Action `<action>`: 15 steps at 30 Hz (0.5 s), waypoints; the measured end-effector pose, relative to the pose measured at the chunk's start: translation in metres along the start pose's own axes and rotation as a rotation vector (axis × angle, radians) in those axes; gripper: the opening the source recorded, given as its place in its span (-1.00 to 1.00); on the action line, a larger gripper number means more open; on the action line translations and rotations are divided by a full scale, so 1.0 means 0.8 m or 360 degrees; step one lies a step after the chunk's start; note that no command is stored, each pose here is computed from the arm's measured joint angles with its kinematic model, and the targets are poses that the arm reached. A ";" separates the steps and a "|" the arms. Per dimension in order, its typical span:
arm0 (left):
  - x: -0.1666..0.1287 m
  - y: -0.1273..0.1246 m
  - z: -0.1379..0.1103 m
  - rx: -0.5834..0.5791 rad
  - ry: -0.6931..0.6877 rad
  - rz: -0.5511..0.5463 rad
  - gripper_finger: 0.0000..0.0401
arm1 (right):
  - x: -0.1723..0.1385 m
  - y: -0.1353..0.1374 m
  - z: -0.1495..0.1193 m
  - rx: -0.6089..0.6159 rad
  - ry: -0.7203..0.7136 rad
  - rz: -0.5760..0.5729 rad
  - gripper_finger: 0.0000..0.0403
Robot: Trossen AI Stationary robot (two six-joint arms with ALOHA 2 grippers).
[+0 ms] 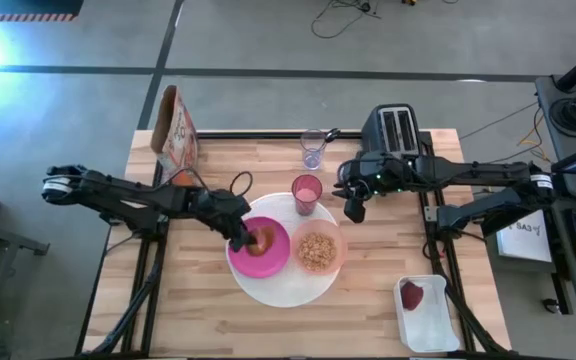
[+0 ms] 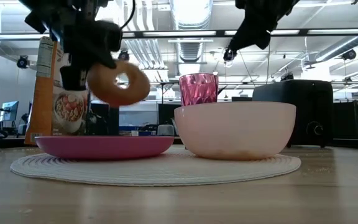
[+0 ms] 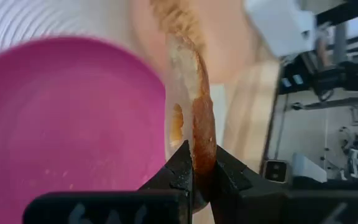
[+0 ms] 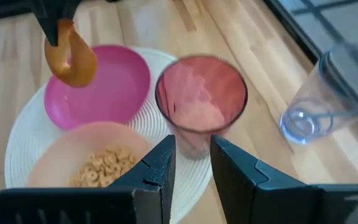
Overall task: Arrange a breakfast setting
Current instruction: Put the bagel from the black toaster on the pink plate on the white mat
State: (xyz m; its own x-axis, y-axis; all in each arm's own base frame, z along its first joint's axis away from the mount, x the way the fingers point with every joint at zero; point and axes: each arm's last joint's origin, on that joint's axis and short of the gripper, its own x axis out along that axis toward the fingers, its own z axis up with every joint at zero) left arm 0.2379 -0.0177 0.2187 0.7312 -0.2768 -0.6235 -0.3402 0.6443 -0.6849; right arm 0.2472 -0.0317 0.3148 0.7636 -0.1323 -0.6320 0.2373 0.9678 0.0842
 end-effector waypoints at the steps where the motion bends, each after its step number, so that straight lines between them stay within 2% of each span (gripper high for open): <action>1: 0.003 0.003 -0.003 -0.0025 0.0022 0.0020 -0.96 | 0.000 0.000 -0.001 0.0010 0.0019 -0.0003 -0.56; 5: 0.019 0.014 -0.009 -0.0092 0.0072 0.0068 -0.93 | 0.000 -0.001 -0.006 0.0039 0.0079 -0.0014 -0.55; 11: 0.043 0.021 -0.010 -0.0159 0.0133 -0.0088 -0.84 | -0.004 -0.002 -0.006 0.0047 0.0070 -0.0037 -0.54; 15: 0.043 0.023 -0.011 -0.0172 0.0158 -0.0096 -0.76 | -0.005 -0.002 -0.007 0.0054 0.0099 -0.0041 -0.56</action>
State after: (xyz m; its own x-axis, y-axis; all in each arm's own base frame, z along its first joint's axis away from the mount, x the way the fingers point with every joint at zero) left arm 0.2517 -0.0217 0.1810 0.6918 -0.3853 -0.6107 -0.3631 0.5454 -0.7554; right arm 0.2403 -0.0312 0.3126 0.7186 -0.1424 -0.6807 0.2772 0.9563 0.0926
